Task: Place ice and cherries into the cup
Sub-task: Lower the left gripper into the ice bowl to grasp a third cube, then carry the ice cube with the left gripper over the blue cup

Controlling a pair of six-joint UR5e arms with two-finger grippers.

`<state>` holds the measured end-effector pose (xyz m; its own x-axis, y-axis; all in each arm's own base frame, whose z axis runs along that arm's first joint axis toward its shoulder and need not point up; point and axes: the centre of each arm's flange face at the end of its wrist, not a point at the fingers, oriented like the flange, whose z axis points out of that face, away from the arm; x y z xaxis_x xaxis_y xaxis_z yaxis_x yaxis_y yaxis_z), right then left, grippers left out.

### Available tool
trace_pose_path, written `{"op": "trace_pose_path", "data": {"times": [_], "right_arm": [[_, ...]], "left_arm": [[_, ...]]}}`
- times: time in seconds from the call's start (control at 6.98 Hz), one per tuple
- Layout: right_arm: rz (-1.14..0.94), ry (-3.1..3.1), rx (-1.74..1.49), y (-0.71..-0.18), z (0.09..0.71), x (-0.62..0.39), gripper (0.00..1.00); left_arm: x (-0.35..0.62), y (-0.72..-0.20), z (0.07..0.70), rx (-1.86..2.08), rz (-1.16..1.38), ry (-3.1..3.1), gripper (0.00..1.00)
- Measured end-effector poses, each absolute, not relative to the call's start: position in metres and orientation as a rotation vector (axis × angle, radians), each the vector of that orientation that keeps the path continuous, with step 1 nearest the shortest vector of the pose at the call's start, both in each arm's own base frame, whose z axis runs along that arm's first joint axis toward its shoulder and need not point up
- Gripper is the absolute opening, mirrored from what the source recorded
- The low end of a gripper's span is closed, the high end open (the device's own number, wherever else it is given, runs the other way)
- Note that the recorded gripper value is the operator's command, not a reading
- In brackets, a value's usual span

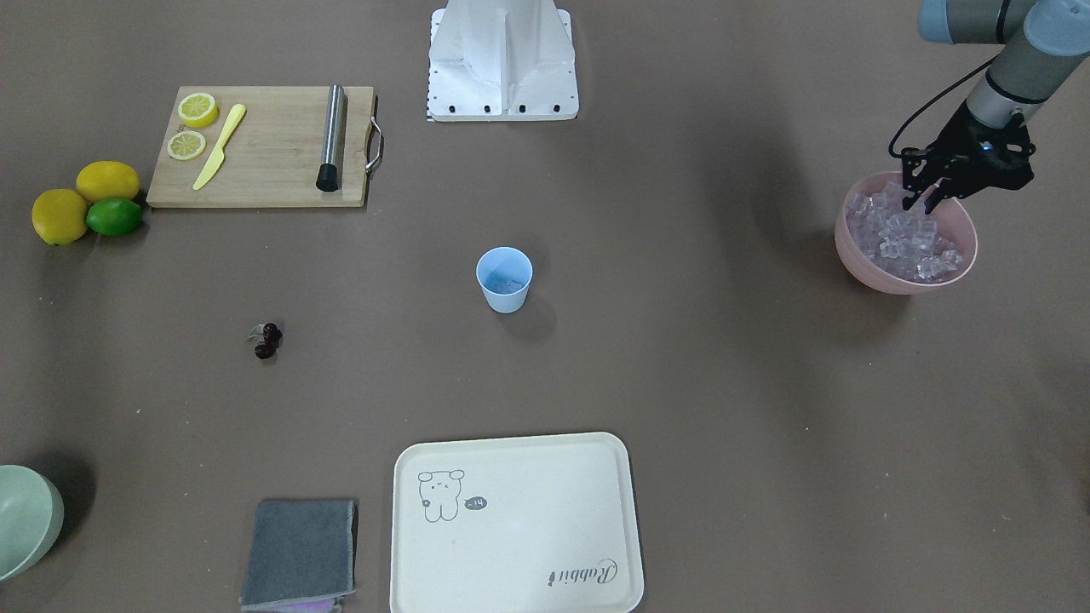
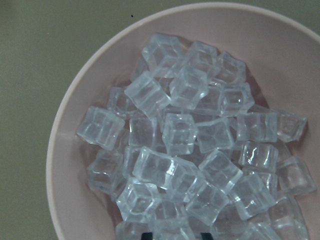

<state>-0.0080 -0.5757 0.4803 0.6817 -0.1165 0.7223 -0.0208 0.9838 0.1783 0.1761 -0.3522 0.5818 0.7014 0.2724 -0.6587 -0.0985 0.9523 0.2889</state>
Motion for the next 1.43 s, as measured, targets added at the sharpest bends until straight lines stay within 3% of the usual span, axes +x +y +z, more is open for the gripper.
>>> {"op": "trace_pose_path", "data": {"times": [0.86, 1.43], "right_arm": [[-0.052, -0.822, 0.173, -0.575, 0.482, -0.008, 1.00], [-0.048, -0.818, 0.160, -0.573, 0.490, -0.008, 1.00]], "left_arm": [[0.132, -0.340, 0.553, 0.327, 0.156, 0.794, 0.00], [0.175, -0.419, 0.446, 0.513, 0.113, 0.945, 0.00]]}}
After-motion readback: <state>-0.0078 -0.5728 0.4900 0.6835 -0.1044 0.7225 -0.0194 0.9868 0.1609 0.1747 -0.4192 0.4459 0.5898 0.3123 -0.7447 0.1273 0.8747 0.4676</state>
